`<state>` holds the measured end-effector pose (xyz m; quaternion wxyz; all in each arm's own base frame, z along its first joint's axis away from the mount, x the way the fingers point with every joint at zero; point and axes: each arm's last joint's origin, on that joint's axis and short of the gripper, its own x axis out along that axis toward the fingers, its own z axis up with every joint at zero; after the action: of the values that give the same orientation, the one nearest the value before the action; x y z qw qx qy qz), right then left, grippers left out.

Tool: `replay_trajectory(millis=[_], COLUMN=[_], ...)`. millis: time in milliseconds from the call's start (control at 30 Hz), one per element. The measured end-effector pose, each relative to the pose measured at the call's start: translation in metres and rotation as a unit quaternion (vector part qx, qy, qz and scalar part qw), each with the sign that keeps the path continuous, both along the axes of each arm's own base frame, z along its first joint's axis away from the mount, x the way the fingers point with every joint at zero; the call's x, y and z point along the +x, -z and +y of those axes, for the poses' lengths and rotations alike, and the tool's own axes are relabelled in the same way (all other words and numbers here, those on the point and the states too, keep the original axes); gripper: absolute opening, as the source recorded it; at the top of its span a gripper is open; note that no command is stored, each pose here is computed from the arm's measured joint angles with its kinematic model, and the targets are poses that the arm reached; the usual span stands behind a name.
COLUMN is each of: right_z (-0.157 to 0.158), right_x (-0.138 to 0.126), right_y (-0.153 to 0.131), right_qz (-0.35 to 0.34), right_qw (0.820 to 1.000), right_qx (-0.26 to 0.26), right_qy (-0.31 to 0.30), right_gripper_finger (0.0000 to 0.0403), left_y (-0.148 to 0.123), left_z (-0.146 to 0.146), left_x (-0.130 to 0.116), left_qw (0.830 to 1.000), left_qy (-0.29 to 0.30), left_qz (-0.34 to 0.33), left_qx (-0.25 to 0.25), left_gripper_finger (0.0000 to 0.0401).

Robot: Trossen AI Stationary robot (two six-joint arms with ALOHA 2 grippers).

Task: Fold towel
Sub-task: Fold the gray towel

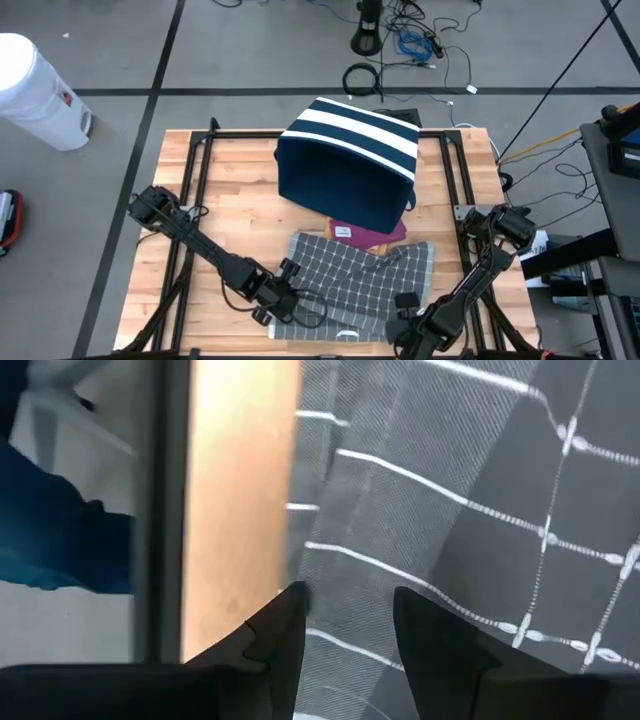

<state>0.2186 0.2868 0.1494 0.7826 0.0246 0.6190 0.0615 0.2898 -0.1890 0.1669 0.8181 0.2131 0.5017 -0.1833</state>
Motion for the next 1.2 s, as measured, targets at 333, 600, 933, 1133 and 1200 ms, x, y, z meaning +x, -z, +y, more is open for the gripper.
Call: replay_trajectory(millis=[333, 600, 933, 1133, 1200], right_z=[0.0, -0.009, -0.021, -0.031, -0.032], right_x=[0.016, 0.028, 0.041, 0.051, 0.054], right_y=[-0.002, -0.002, -0.002, -0.005, -0.006], right_qz=[-0.05, -0.061, -0.066, -0.075, -0.079], right_qw=[0.998, 0.998, 0.998, 0.997, 0.997], right_qx=[0.02, 0.01, -0.001, -0.001, 0.0], right_qy=[-0.014, -0.013, -0.021, -0.017, -0.019], right_gripper_finger=[0.0141, 0.0141, 0.0141, 0.0141, 0.0141], left_y=[-0.032, -0.047, -0.045, -0.045, -0.045], left_z=[-0.009, -0.022, -0.03, -0.031, -0.031], left_x=[0.001, 0.001, -0.004, -0.002, -0.002], left_qw=[0.999, 0.997, 0.993, 0.993, 0.993], left_qy=[0.008, 0.011, -0.016, -0.018, -0.02], left_qz=[-0.027, -0.013, 0.011, 0.005, 0.004], left_qx=[-0.015, -0.076, -0.113, -0.118, -0.12], left_gripper_finger=[0.0001, 0.0001, 0.0001, 0.0001, 0.0001])
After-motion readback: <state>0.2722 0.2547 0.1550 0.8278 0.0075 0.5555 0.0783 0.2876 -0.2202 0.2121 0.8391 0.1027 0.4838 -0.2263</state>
